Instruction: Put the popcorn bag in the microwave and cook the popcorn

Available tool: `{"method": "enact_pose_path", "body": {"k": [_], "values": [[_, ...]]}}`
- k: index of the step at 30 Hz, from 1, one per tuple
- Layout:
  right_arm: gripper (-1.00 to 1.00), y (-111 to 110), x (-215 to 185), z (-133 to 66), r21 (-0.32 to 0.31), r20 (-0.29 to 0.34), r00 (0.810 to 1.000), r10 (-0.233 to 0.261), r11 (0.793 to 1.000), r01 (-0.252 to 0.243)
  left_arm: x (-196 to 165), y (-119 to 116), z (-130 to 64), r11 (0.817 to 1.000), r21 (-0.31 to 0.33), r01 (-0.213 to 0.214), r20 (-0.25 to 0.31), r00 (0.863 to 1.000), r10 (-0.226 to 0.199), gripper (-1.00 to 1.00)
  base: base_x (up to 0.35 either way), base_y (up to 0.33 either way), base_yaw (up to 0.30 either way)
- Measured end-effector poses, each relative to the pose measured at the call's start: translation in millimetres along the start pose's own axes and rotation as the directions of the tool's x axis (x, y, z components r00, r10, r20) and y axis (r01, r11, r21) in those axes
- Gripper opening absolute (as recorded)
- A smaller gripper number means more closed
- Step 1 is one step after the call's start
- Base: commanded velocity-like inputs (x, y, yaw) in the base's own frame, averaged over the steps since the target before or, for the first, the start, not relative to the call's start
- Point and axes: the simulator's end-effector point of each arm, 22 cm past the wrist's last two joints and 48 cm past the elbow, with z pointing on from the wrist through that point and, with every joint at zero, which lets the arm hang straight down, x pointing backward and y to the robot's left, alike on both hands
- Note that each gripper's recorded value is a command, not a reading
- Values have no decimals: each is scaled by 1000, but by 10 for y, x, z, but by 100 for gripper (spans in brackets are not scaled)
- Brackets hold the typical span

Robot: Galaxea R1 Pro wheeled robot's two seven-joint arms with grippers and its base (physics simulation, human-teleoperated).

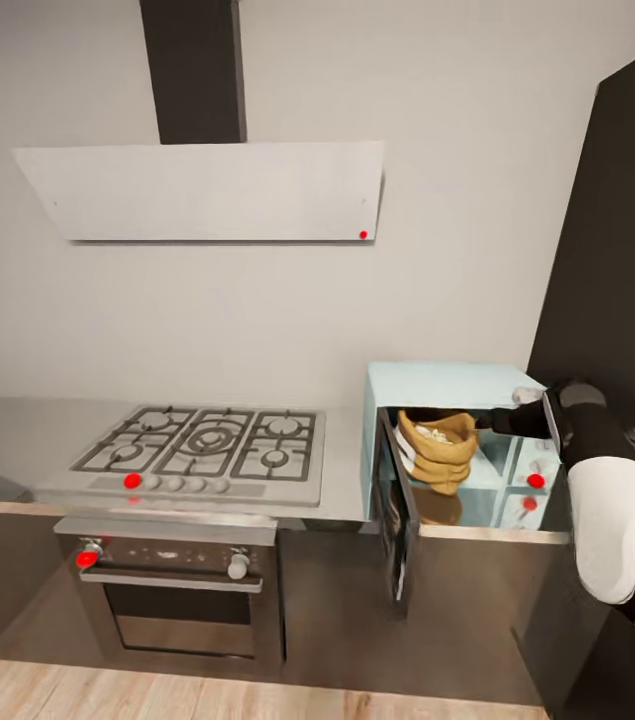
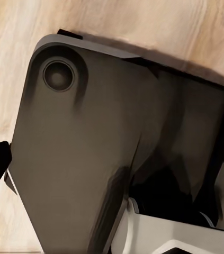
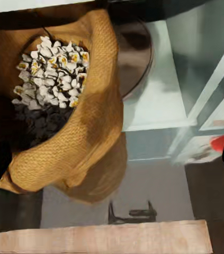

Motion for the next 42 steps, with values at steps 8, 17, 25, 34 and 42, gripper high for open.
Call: {"method": "enact_pose_path", "body": {"k": [8, 17, 25, 34, 42], "values": [[100, -71, 1266, 592, -2, -89, 992, -92, 996, 92, 1, -2, -1, 1000, 1, -12, 1, 1000, 12, 100, -171, 0, 0], [100, 899, 1468, 881, -139, 102, 984, -147, 977, 160, 0, -4, -2, 1000, 2, -16, 2, 1000, 16, 100, -2, 0, 0], [100, 1132, 896, 775, -134, 386, 921, 57, 991, -6, -1, -17, -2, 1000, 4, -16, 2, 1000, 16, 100, 0, 0, 0], [100, 992, 914, 842, -58, 490, 871, 45, 998, -19, -9, -13, -2, 1000, 3, -15, 4, 1000, 15, 100, 50, -26, 0], [100, 969, 906, 836, -50, 493, 869, 45, 998, -24, -11, -8, -2, 1000, 3, -15, 4, 1000, 15, 100, 237, -158, 0]]}}
